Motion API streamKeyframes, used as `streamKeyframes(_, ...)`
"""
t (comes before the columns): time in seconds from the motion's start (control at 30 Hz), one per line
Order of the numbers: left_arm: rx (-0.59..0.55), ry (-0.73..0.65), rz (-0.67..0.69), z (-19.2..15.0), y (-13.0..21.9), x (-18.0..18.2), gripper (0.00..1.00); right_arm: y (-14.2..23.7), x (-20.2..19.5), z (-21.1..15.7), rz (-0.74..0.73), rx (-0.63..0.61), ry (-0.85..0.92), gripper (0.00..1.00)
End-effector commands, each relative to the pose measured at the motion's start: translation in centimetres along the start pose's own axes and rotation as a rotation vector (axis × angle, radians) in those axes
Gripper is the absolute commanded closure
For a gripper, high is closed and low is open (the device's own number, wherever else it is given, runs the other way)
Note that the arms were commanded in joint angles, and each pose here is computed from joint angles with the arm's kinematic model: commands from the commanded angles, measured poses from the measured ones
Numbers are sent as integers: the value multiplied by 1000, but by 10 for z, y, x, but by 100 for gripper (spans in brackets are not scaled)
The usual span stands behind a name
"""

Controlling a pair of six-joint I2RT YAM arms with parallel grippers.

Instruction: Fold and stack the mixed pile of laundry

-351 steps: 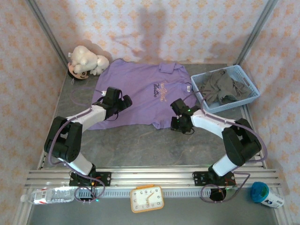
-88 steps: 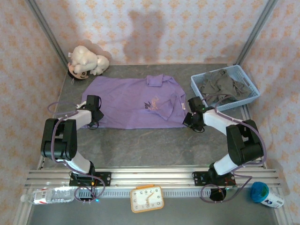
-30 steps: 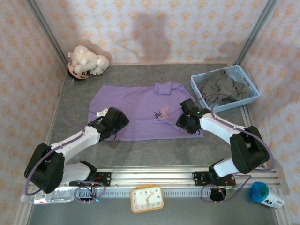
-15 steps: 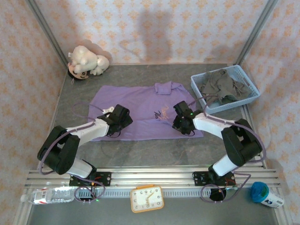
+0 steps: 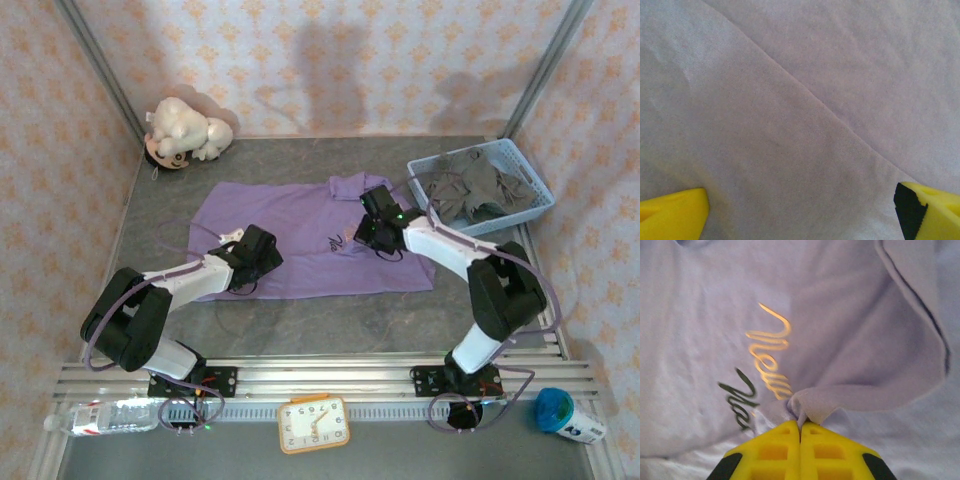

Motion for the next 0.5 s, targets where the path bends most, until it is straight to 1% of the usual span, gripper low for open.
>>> streamKeyframes(0.0, -21, -25, 68, 0, 0, 19, 3, -18, 15, 12, -13, 2, 54, 95)
streamKeyframes(0.03, -27, -29, 72, 1, 1, 20, 4, -25, 24, 18, 0, 7, 60, 93)
streamKeyframes(0.07, -31, -32, 76, 2, 3, 21, 3, -31, 33, 23, 18, 15, 68, 88)
streamKeyframes(0.13, -41, -39, 85, 4, 6, 22, 3, -38, 45, 33, 24, 16, 89, 71)
streamKeyframes(0.2, -52, -44, 85, 6, 10, 23, 3, -34, 50, 40, 27, -11, 108, 59)
streamKeyframes(0.23, -59, -48, 83, 7, 13, 23, 3, -28, 50, 42, 31, -26, 118, 54)
streamKeyframes(0.3, -76, -56, 85, 10, 17, 24, 3, -17, 45, 44, 21, -60, 138, 50)
streamKeyframes(0.33, -84, -62, 84, 12, 19, 24, 3, -11, 37, 43, -8, -75, 145, 47)
streamKeyframes(0.4, -96, -75, 85, 15, 21, 23, 3, -5, 17, 39, -62, -91, 144, 46)
streamKeyframes(0.47, -106, -92, 93, 17, 21, 22, 3, -6, -5, 29, -106, -78, 122, 46)
Point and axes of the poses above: each hand's point on the last joint's axis, 136 mm out from that joint toward the fingers, its own y axis back along the fingers, its own x axis along the line the jaws close on, z = x × y, the point moved 4 cm from there along y, back along the fingers, and after that the axes turned 3 degrees about y, right-handed, at the moved point
